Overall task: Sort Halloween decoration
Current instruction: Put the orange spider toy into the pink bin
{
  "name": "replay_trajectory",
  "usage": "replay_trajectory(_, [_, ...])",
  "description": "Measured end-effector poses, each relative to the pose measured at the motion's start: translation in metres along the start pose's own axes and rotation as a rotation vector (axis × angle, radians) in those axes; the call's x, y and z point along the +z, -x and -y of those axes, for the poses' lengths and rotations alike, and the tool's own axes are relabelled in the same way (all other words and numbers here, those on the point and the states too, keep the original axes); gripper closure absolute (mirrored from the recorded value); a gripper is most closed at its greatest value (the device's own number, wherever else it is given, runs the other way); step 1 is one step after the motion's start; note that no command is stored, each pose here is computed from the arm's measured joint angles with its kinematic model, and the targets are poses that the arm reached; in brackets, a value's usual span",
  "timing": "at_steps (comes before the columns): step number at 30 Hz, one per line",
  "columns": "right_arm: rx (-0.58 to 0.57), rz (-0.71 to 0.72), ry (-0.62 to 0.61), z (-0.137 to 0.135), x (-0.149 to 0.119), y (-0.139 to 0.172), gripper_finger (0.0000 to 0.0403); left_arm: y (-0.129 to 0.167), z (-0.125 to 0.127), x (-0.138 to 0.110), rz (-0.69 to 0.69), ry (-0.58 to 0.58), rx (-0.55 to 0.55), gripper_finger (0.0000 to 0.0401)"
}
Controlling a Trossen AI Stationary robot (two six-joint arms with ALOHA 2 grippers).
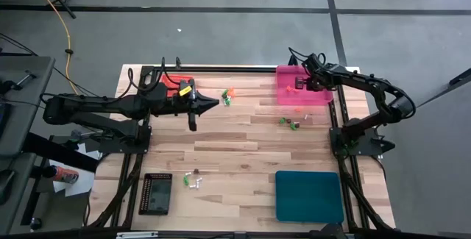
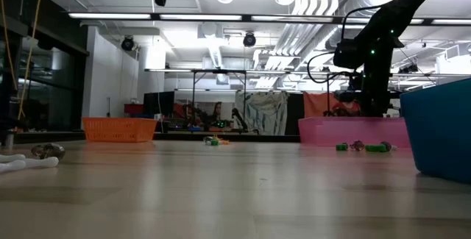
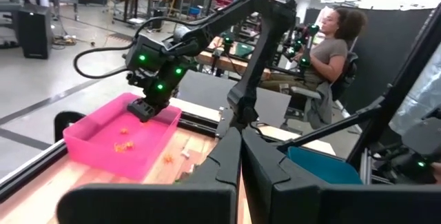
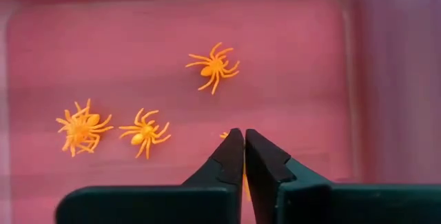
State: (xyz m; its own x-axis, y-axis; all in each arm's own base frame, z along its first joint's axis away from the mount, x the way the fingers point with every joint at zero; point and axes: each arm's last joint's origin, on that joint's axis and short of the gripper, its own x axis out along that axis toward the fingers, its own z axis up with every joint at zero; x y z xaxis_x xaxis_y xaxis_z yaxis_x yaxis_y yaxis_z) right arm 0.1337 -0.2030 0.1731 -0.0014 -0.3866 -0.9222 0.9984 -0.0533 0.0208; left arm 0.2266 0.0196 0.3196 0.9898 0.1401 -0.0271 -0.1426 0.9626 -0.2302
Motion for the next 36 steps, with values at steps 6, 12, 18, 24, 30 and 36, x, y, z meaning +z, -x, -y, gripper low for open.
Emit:
replay_trajectory(6, [0.016,-0.008,0.024,0.0,0.0,0.0,0.0312,0.0,-0.001,0.0,0.008,0.0,0.035,0.0401])
replay_trajectory(12, [0.116,0.066,0.066,-0.001,0.005,0.018,0.0231,0.0,-0.001,0.0,0.009,-0.001,0.04,0.0401])
replay_trajectory(18, [0.477,0.271,0.131,-0.003,0.011,0.073,0.0215,0.0,-0.002,0.0,0.017,-0.002,0.074,0.0401])
replay_trajectory(24, [0.936,0.403,0.262,-0.011,-0.011,0.139,0.0215,0.0,-0.003,0.001,0.02,-0.023,0.089,0.04])
replay_trajectory(30, [1.23,0.529,0.427,-0.026,-0.045,0.187,0.0215,0.0,-0.003,0.001,0.02,-0.028,0.091,0.04])
replay_trajectory(36, [1.333,0.639,0.614,-0.04,-0.067,0.205,0.0215,0.0,-0.003,0.001,0.019,-0.042,0.091,0.04])
